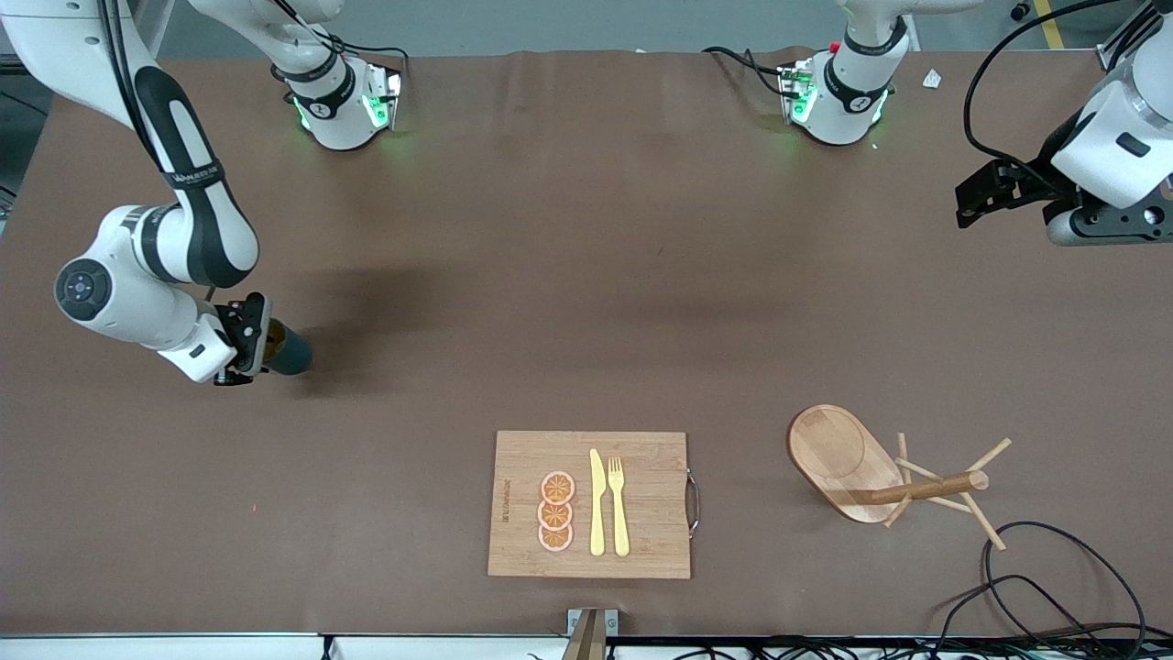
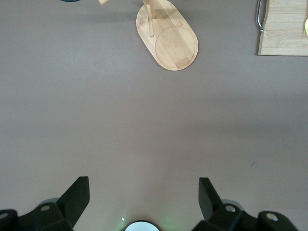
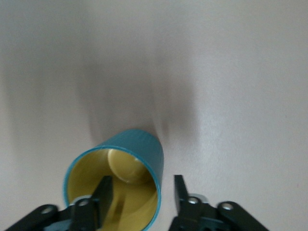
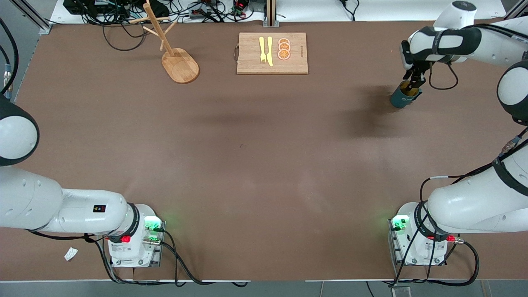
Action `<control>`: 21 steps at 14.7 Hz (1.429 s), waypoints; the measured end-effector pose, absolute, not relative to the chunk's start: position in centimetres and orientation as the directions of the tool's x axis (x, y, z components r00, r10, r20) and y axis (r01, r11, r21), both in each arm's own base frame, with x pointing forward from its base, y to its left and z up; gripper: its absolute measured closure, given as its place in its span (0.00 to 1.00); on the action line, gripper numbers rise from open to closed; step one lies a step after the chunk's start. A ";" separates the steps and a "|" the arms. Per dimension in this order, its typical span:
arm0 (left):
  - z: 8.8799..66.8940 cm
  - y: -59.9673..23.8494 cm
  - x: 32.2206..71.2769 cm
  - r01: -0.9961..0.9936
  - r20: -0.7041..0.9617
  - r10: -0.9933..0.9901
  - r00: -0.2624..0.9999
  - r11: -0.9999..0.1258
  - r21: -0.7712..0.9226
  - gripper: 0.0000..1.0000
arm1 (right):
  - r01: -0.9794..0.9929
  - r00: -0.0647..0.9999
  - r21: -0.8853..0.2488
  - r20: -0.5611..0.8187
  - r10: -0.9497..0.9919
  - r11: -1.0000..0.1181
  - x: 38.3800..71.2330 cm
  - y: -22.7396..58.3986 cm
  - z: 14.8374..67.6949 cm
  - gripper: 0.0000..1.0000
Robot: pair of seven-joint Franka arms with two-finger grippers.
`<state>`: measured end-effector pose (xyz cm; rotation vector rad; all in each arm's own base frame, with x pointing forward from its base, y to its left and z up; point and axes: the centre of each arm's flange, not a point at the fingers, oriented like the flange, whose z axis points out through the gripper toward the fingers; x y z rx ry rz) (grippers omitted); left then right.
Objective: Transfer cup from left to right arm and place
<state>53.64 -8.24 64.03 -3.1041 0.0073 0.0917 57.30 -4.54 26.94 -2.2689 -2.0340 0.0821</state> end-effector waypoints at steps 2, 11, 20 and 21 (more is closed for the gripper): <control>64.1 -8.1 53.8 -0.003 -0.050 -0.001 0.999 -0.999 -0.035 0.00 | 0.970 0.221 -0.108 0.012 0.975 -0.218 57.6 -4.7 29.2 0.14; 64.4 -7.3 54.2 0.014 -0.017 0.014 1.000 -0.999 -0.033 0.00 | 0.773 0.624 -0.119 -0.038 0.780 -0.624 59.2 -6.0 41.6 0.00; 64.4 -7.1 54.3 0.015 -0.015 0.016 1.000 -0.999 -0.040 0.00 | 0.464 0.874 -0.117 -0.105 0.475 -0.878 59.6 -8.0 47.7 0.00; 64.4 -7.1 54.3 0.015 -0.015 0.015 1.000 -0.999 -0.040 0.00 | 0.389 0.908 -0.112 -0.119 0.401 -0.914 59.5 -8.1 48.1 0.00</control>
